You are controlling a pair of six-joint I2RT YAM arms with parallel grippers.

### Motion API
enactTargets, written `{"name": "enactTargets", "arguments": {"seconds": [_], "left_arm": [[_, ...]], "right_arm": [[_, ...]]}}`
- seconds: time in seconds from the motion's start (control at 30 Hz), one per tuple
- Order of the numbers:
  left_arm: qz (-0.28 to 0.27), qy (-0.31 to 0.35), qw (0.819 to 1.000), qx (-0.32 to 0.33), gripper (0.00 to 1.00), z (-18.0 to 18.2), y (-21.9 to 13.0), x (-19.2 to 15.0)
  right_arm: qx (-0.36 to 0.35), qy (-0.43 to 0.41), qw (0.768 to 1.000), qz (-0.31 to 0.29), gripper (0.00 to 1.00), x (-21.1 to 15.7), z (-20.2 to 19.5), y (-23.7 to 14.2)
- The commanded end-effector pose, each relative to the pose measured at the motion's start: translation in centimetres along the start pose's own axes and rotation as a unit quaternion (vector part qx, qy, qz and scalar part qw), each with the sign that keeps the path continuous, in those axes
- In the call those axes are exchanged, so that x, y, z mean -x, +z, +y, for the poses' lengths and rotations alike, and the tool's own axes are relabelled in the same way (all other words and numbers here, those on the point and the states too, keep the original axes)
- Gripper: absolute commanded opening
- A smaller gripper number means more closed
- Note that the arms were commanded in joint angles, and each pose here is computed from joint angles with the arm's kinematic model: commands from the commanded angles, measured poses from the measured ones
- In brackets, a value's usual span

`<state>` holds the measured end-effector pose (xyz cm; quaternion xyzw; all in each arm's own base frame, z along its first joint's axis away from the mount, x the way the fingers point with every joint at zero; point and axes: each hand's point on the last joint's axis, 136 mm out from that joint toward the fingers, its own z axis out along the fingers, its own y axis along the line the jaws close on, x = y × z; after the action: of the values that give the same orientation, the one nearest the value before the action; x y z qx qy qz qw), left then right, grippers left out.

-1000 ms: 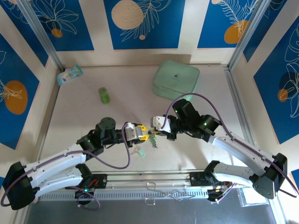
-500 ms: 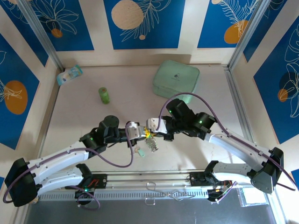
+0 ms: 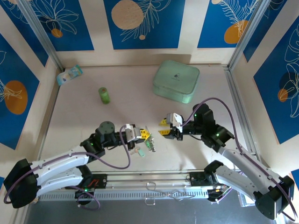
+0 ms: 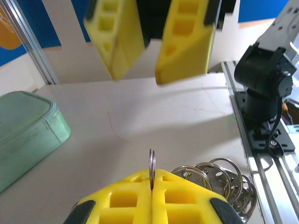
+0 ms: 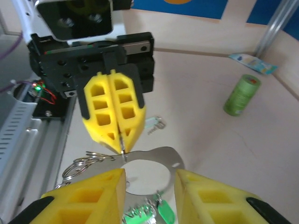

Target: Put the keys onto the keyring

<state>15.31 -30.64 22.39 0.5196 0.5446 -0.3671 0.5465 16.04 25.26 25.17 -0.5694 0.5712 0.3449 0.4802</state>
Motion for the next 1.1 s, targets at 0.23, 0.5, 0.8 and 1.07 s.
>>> {"name": "enactTargets", "arguments": {"seconds": [0.23,0.5,0.8,1.07], "left_arm": [[-0.108,-0.003,0.994,-0.012,0.00,-0.1,-0.3,4.4],[-0.115,-0.005,0.993,-0.015,0.00,-0.2,-0.3,4.5],[-0.116,-0.005,0.993,-0.017,0.00,-0.3,-0.3,4.6],[-0.056,-0.008,0.998,0.010,0.25,0.5,-0.4,3.0]], "right_arm": [[0.049,-0.001,0.998,-0.051,0.32,1.7,1.5,1.5],[0.059,-0.004,0.997,-0.050,0.29,1.8,1.6,2.3],[0.064,-0.008,0.997,-0.043,0.03,1.9,1.7,2.7],[0.038,-0.023,0.999,0.007,0.00,1.2,0.9,2.4]]}}
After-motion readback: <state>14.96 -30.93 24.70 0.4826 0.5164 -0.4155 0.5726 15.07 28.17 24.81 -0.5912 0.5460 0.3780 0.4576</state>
